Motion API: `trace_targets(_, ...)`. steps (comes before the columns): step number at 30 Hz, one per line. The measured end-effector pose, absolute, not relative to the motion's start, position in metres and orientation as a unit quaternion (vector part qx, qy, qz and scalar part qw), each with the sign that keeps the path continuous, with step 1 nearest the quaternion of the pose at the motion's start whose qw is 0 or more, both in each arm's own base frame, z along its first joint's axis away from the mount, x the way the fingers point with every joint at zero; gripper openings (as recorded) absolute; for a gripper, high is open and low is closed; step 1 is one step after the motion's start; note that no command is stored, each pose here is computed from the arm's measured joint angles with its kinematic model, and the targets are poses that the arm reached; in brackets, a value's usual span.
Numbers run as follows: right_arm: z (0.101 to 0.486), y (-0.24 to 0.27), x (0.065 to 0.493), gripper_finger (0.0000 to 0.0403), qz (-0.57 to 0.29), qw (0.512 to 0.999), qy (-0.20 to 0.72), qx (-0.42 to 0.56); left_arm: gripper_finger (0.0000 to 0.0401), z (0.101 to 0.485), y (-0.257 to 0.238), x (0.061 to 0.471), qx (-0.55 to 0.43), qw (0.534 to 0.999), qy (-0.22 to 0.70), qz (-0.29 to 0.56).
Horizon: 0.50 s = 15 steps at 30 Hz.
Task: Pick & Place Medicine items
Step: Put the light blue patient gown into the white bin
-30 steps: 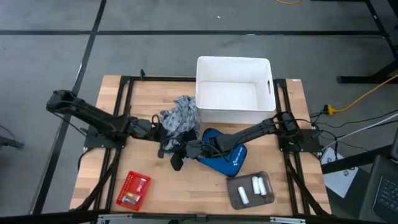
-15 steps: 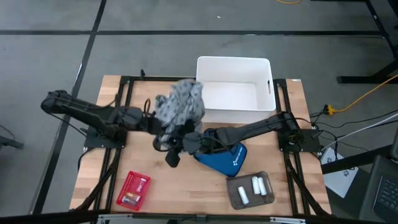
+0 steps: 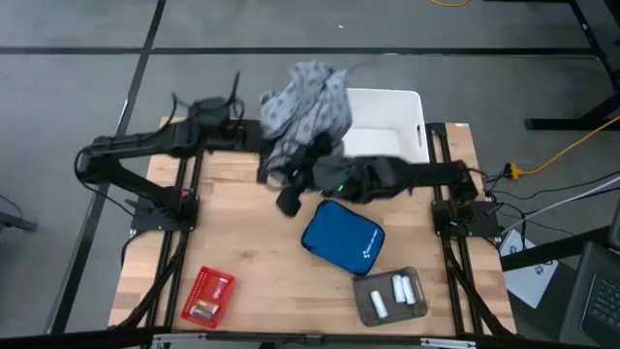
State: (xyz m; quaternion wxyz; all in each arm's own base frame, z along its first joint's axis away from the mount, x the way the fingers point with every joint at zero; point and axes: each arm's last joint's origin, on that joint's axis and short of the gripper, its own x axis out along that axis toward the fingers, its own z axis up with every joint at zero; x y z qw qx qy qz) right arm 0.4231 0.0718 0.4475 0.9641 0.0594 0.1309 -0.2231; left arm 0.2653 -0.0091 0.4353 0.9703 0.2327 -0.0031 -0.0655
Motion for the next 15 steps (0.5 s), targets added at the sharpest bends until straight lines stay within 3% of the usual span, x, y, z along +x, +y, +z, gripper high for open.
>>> trace_targets(4, 0.462, 0.051, 0.399, 0.0002, -0.275, 0.949, 0.149, 0.044, 0.0001, 0.451, 0.017, 0.291, 0.220, 0.974, 0.016, -0.058)
trace_targets(15, 0.472, 0.006, 0.350, 0.0002, -0.350, 0.905, 0.243, 0.009, 0.0001, 0.450, 0.096, 0.357, 0.185, 0.973, 0.036, -0.130)
